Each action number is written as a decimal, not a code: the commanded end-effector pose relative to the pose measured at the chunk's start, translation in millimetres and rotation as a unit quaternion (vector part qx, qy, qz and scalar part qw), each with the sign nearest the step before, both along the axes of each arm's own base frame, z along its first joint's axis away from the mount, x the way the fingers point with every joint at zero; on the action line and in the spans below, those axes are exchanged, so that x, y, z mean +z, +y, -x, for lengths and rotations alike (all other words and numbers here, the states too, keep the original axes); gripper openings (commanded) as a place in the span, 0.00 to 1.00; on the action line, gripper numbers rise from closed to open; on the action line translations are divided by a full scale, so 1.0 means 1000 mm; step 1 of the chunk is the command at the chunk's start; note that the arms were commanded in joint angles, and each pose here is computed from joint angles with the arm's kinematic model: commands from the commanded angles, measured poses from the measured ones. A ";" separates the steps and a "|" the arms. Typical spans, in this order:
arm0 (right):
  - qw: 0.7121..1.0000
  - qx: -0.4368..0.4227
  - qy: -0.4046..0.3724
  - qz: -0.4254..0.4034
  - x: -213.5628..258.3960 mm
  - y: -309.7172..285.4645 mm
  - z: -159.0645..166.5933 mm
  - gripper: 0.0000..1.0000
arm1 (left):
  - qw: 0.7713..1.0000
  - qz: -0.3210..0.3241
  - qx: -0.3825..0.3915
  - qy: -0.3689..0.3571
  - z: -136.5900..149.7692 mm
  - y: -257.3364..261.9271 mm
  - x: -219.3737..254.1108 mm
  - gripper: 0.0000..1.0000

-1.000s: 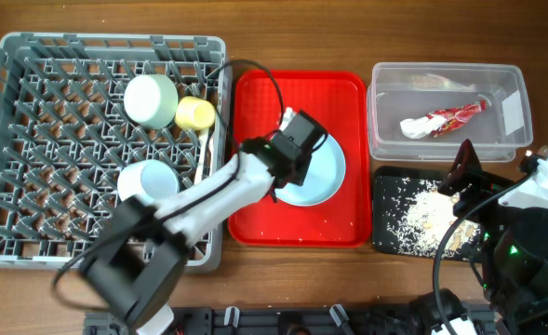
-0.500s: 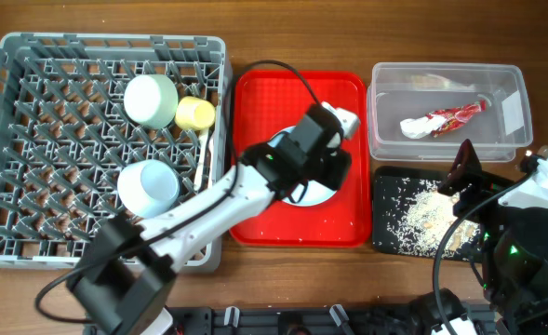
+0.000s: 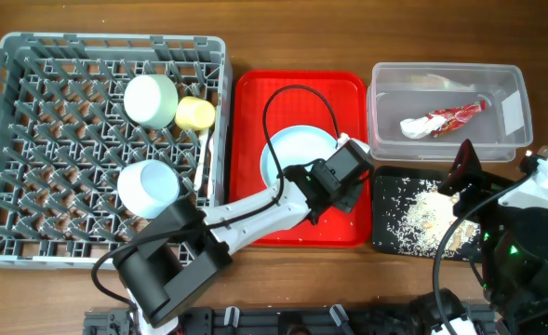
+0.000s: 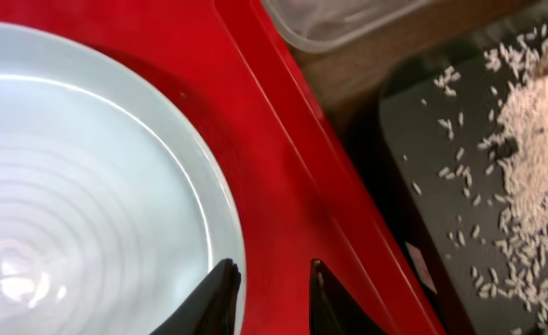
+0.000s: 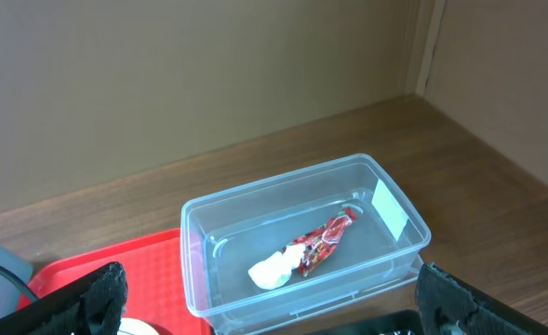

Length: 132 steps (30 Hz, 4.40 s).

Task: Sort waste into correct bins and load items into the dishwasher rack
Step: 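Grip the white plate's right rim with the left gripper and tilt it up, then carry the white plate into the rack's left side, standing upright, then push the white plate down into the rack slots and open the left gripper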

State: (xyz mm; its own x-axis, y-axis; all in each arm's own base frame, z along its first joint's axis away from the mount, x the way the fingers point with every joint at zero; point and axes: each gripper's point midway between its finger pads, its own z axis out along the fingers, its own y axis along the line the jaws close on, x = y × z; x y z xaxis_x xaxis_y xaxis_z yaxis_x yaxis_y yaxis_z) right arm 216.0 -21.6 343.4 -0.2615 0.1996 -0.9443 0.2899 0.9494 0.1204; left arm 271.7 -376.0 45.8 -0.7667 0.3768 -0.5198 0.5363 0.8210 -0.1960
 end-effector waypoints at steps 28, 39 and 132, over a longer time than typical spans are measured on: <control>1.000 -0.010 -0.005 -0.003 0.003 -0.003 0.000 1.00 | 0.996 -0.083 0.037 -0.005 -0.008 0.021 -0.062 0.04; 1.000 -0.011 -0.005 -0.004 0.003 -0.003 0.000 1.00 | 0.997 -0.002 0.046 -0.068 -0.018 0.034 0.105 0.04; 1.000 -0.011 -0.005 -0.004 0.003 -0.003 0.000 1.00 | 0.889 0.336 0.267 0.160 -0.063 0.428 0.161 0.15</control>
